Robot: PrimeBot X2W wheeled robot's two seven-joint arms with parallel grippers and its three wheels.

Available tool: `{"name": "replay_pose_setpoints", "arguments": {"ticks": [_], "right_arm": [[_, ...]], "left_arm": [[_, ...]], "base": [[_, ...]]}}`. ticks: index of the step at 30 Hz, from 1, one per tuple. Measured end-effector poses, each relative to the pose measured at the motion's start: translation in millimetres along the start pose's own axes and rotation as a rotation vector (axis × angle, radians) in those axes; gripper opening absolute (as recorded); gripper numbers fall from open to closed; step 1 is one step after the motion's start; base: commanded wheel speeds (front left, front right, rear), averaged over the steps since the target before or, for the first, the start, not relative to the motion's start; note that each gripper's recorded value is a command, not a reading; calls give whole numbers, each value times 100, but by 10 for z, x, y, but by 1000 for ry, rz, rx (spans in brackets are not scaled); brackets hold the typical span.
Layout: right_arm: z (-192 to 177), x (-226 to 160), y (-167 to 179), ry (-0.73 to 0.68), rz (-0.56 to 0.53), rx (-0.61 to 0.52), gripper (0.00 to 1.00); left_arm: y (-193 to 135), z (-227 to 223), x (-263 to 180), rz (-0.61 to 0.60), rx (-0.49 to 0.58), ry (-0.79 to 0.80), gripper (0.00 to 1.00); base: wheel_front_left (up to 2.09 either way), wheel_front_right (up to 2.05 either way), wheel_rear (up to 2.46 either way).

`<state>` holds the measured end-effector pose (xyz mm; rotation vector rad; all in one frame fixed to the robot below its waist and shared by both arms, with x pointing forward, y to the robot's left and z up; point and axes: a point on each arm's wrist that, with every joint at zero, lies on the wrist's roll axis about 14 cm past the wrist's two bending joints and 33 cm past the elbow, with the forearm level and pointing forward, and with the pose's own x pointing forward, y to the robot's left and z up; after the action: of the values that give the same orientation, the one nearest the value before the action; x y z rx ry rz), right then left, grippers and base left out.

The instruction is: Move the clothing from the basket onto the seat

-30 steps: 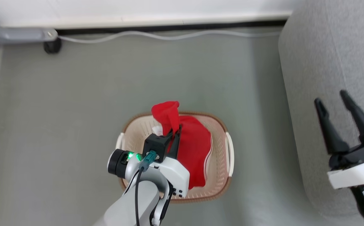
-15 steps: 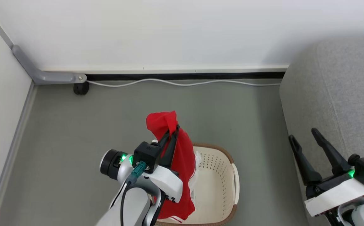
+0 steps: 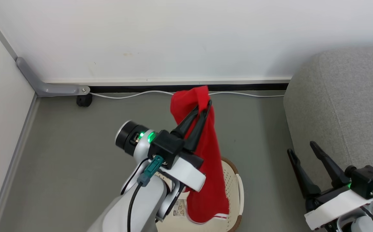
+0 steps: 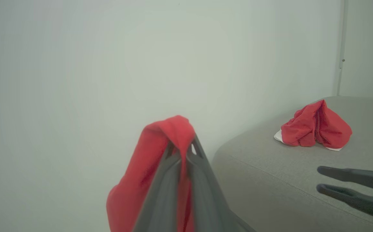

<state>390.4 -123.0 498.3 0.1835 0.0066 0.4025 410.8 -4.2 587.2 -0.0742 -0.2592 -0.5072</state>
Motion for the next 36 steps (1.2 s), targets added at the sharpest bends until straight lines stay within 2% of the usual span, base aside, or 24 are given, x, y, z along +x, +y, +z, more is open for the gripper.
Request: {"name": "replay_pose_setpoints", "arguments": {"ticks": [10, 17, 28, 36], "right_arm": [[-68, -30, 21, 18, 1, 8, 100], [-124, -38, 120, 35, 30, 13, 100], [51, 118, 737, -12, 252, 6, 100], [152, 265, 907, -43, 321, -45, 100]], "left_arm": [[-254, 453, 252, -111, 57, -136, 0], [-416, 607, 330, -166, 78, -173, 0], [-534, 640, 377, -196, 72, -179, 0], [-665, 583, 320, -230, 51, -153, 0]], "base": [[0, 0, 0], [0, 0, 0], [0, 0, 0], [0, 0, 0]]}}
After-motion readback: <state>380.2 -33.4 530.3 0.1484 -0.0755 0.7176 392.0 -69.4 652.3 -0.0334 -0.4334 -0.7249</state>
